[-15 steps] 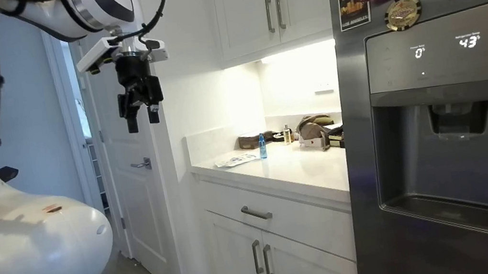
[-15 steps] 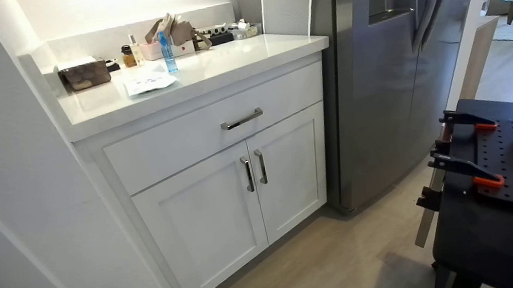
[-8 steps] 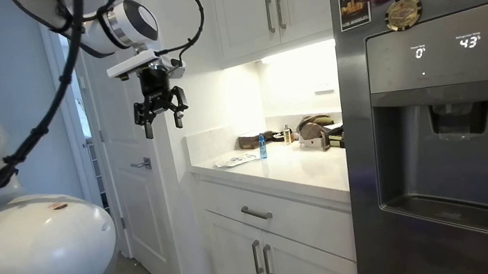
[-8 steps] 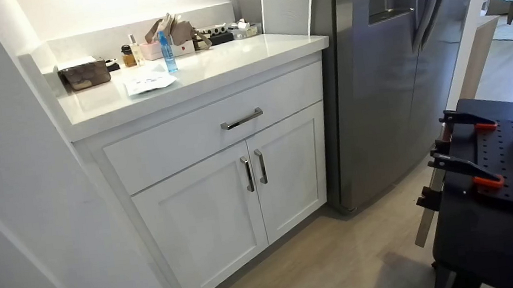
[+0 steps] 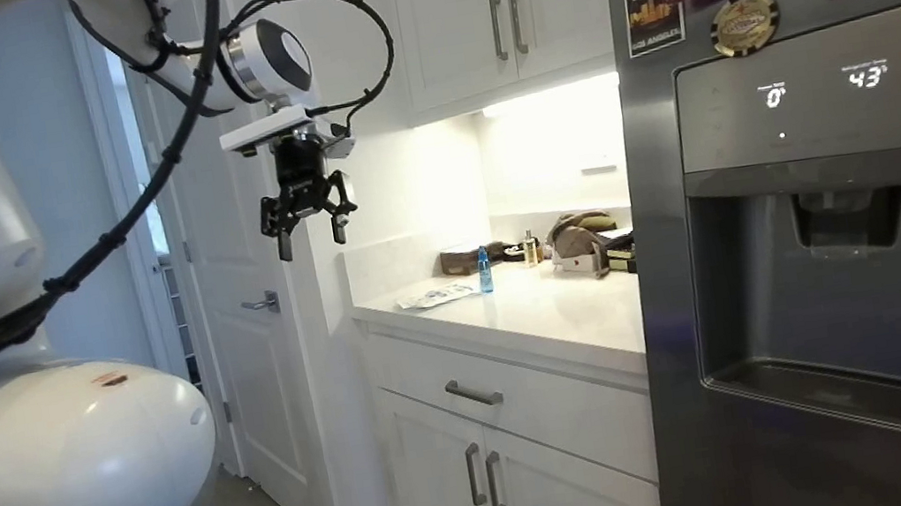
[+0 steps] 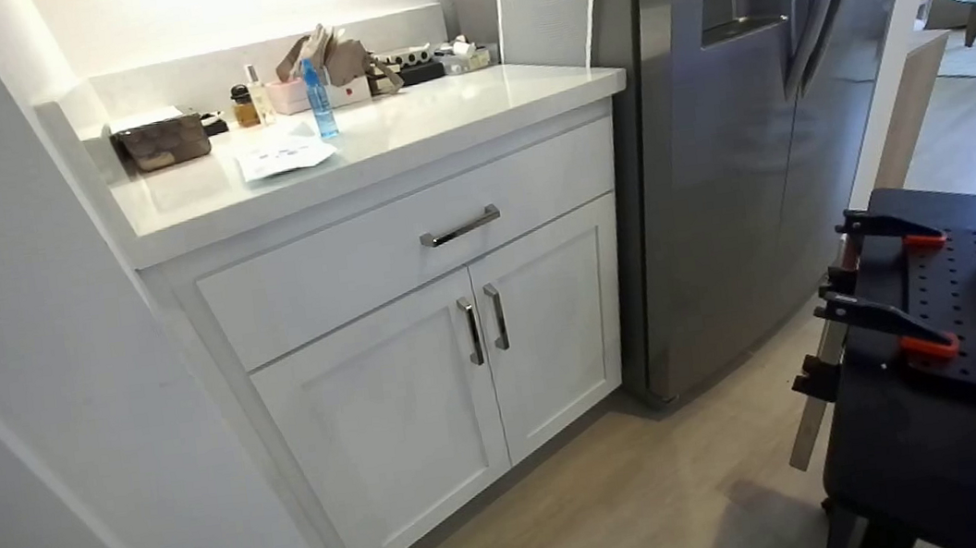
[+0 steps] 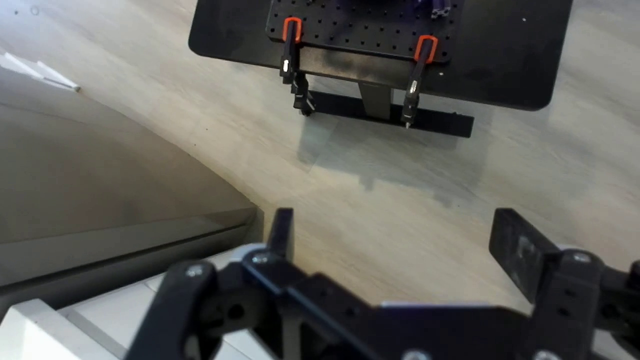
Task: Open the drawer
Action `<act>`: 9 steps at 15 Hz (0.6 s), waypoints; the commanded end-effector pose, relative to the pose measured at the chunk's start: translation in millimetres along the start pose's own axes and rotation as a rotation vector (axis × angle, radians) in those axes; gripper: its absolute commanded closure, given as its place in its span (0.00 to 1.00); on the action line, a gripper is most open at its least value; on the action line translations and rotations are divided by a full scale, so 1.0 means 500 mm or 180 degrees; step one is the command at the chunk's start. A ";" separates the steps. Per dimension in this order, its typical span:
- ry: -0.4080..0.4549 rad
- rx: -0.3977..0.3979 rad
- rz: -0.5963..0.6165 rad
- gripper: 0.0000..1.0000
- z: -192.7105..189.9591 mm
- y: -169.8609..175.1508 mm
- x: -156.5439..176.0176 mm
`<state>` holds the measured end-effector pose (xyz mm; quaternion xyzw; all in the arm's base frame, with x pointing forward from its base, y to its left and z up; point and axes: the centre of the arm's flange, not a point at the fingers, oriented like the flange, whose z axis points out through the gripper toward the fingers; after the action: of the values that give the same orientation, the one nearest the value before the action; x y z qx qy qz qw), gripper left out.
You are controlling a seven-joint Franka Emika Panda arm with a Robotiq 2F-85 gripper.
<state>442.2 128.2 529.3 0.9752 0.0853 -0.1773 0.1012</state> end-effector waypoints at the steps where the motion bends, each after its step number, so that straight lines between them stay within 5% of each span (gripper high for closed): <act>1: 0.0112 0.0236 0.0602 0.00 -0.006 -0.035 0.055; 9: 0.0570 0.0760 0.1914 0.00 0.106 -0.058 0.248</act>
<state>513.7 161.1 457.6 0.9845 -0.1507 -0.0791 0.0430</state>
